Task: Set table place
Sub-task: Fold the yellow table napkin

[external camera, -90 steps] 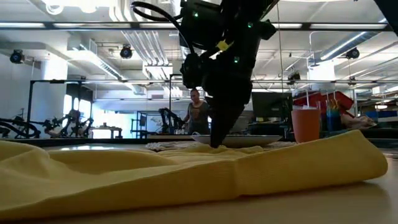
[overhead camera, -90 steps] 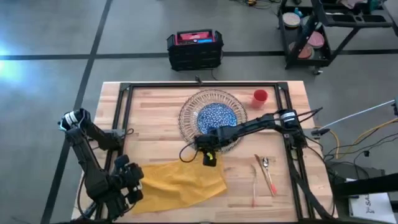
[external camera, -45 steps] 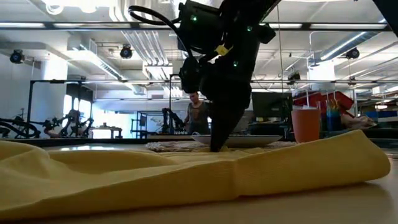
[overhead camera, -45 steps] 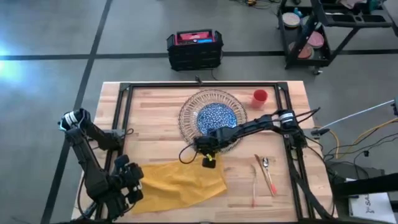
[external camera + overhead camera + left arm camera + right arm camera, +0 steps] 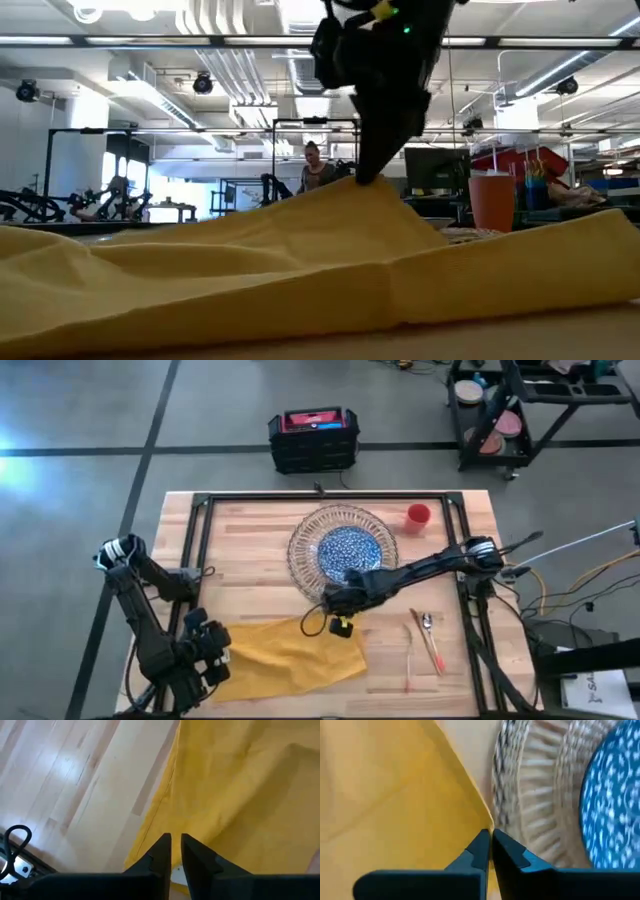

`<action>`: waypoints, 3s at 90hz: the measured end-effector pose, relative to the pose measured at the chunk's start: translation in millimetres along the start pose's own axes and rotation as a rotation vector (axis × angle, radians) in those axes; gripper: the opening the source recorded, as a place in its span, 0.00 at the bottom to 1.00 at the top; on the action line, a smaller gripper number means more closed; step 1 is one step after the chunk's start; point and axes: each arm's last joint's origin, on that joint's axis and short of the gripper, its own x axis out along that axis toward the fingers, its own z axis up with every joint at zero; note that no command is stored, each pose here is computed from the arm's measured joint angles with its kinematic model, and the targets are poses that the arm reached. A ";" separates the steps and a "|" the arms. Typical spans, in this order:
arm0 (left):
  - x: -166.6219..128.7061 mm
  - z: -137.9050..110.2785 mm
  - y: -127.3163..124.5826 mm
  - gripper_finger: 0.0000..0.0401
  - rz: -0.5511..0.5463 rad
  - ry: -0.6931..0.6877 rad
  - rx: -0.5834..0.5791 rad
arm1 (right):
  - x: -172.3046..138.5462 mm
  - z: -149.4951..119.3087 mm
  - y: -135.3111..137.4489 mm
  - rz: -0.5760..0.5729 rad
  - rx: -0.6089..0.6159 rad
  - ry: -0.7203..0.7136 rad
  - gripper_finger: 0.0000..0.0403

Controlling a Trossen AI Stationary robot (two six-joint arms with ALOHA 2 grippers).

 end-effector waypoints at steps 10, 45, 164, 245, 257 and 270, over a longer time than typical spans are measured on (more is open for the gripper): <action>0.1 0.1 0.1 0.08 0.001 0.000 0.000 | -9.9 -14.7 4.3 -0.057 0.051 0.063 0.00; 1.2 3.4 1.3 0.08 0.014 -0.032 -0.002 | 1.4 -11.8 -3.7 -0.148 0.041 0.057 0.00; 114.9 6.2 -31.5 0.06 -0.070 -0.051 -0.010 | 23.0 -81.2 111.9 0.036 0.406 0.002 0.03; 143.9 -7.4 -8.4 0.06 -0.130 0.003 -0.050 | -20.0 -141.0 156.4 0.005 0.553 0.194 0.00; 138.4 -5.0 -6.5 0.06 -0.164 0.013 -0.048 | -29.5 -120.3 153.7 0.006 0.432 0.075 0.00; 114.6 7.5 -4.0 0.05 -0.221 -0.014 -0.029 | -23.4 -93.9 143.9 0.010 0.313 -0.030 0.00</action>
